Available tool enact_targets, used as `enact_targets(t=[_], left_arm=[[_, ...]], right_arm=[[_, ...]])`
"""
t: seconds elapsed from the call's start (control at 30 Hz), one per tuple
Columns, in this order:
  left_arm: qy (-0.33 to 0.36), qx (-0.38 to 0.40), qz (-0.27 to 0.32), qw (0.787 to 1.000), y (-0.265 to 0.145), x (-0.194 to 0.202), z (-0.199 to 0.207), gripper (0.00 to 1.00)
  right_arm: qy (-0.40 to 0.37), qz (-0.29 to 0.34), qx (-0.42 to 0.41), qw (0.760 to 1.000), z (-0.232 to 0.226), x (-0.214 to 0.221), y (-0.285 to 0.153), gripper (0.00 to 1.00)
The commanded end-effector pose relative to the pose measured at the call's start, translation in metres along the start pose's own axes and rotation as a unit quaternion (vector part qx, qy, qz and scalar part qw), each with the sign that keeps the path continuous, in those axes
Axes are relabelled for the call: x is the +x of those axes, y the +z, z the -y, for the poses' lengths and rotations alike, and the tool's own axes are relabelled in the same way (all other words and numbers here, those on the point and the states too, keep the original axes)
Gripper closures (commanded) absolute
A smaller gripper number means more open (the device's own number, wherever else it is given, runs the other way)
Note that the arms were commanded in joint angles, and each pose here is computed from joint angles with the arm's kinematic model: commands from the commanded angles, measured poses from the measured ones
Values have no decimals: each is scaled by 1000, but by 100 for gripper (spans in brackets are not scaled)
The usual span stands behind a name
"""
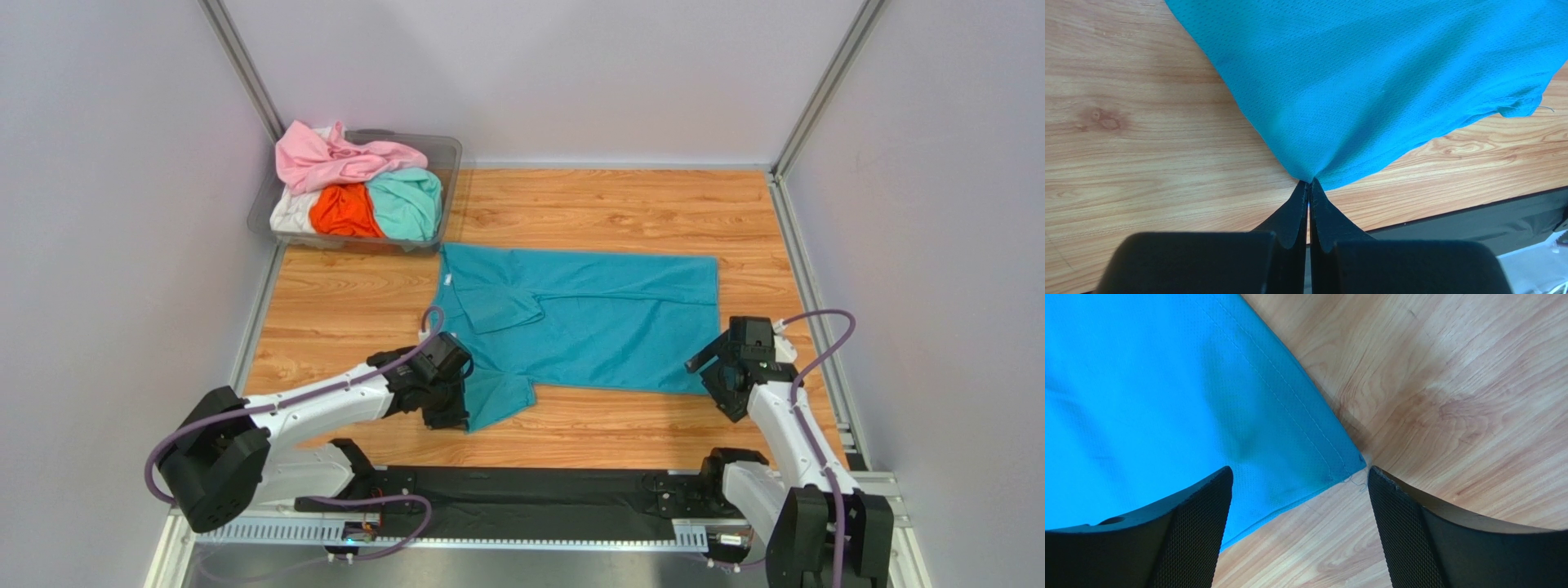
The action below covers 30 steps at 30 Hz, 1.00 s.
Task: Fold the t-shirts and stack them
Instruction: Fold the tshirt
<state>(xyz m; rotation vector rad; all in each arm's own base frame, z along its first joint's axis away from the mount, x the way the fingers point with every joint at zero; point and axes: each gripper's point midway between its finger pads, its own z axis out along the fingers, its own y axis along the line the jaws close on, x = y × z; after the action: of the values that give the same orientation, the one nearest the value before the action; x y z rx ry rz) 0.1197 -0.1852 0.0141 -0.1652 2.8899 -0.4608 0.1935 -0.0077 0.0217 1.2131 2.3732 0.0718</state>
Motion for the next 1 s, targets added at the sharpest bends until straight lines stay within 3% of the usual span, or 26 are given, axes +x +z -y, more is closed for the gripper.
enact_targets(t=[0.0,0.2,0.27,0.3,0.4,0.43,0.7,0.97], left_arm=[[4,5,17,1000,-8,-9,8,100],[3,2,20,1000,-10,-11,8,100],[4,3,21,1000,-11,-12,9,100],[3,1,20,1000,-11,-12,9,100],[4,3,21,1000,-12,-12,10,100],[4,2,20,1000,-12,-12,10,100],[6,22,34,999,-21,-18,19,100],[24,44,57,997,-34,-32,35,100]], right_arm=[[20,16,17,1000,9,-5,11,18],[58,11,28,998,22,-3,13,21],[69,17,27,997,24,-5,12,29],[71,18,24,997,24,-5,12,39],[70,18,18,997,23,-5,12,55],[70,18,15,997,22,-5,12,67],[55,8,-8,998,13,-3,8,99],[35,11,-37,999,1,-10,-7,100]])
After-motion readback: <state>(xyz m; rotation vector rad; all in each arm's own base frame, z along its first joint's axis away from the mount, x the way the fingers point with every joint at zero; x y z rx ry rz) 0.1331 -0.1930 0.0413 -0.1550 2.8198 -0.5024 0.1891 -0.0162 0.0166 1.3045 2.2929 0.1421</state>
